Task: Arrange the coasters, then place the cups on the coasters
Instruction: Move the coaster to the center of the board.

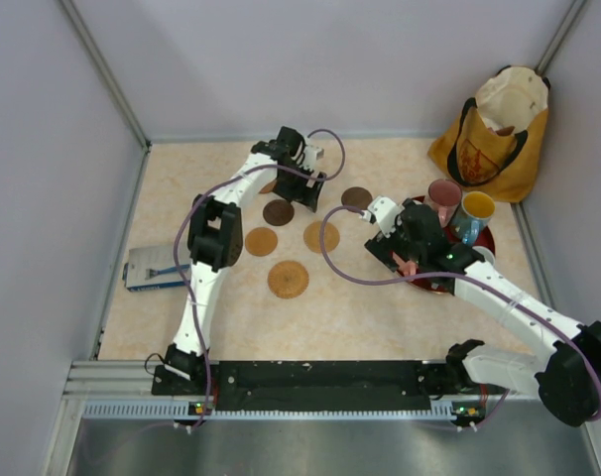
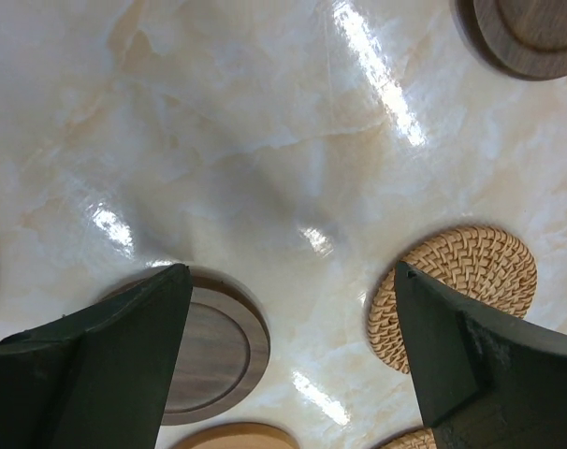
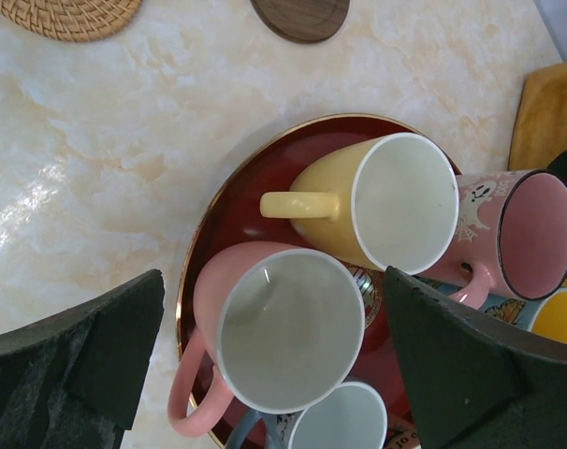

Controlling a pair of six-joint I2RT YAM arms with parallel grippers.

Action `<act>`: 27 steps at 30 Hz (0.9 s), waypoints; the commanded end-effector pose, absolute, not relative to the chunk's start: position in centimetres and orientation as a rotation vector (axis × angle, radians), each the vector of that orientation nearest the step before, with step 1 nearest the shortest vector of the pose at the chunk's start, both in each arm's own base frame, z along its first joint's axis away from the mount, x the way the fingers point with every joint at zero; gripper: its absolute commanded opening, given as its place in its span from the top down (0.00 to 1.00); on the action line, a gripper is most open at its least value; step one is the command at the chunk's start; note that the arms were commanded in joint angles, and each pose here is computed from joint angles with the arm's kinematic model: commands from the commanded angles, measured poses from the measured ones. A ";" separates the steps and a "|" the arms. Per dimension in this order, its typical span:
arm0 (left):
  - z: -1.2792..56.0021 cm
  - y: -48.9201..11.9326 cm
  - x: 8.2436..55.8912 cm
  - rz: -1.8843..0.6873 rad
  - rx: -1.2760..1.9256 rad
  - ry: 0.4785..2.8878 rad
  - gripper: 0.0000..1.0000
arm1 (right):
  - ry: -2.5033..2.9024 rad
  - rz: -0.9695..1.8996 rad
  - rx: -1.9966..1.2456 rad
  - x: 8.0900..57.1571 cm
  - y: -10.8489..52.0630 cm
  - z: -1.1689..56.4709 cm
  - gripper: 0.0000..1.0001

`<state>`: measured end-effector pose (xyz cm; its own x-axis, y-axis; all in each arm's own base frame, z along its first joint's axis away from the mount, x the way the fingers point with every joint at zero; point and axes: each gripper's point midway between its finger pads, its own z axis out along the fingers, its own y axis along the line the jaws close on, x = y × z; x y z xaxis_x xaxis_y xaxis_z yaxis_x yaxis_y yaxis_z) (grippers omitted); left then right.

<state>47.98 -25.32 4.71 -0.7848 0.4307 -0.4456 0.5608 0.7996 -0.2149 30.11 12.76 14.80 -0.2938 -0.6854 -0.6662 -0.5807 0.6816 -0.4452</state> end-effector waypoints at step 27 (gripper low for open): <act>9.4 -13.8 48.7 0.310 0.935 2.440 0.04 | 1.941 -0.151 -0.962 30.6 12.8 15.7 0.01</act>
<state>49.21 -16.33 11.90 -0.6192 0.6063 -0.4990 0.5401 0.7901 0.2898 30.18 12.78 14.86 -0.2897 -0.6864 -0.6670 -0.5796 0.6804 -0.4484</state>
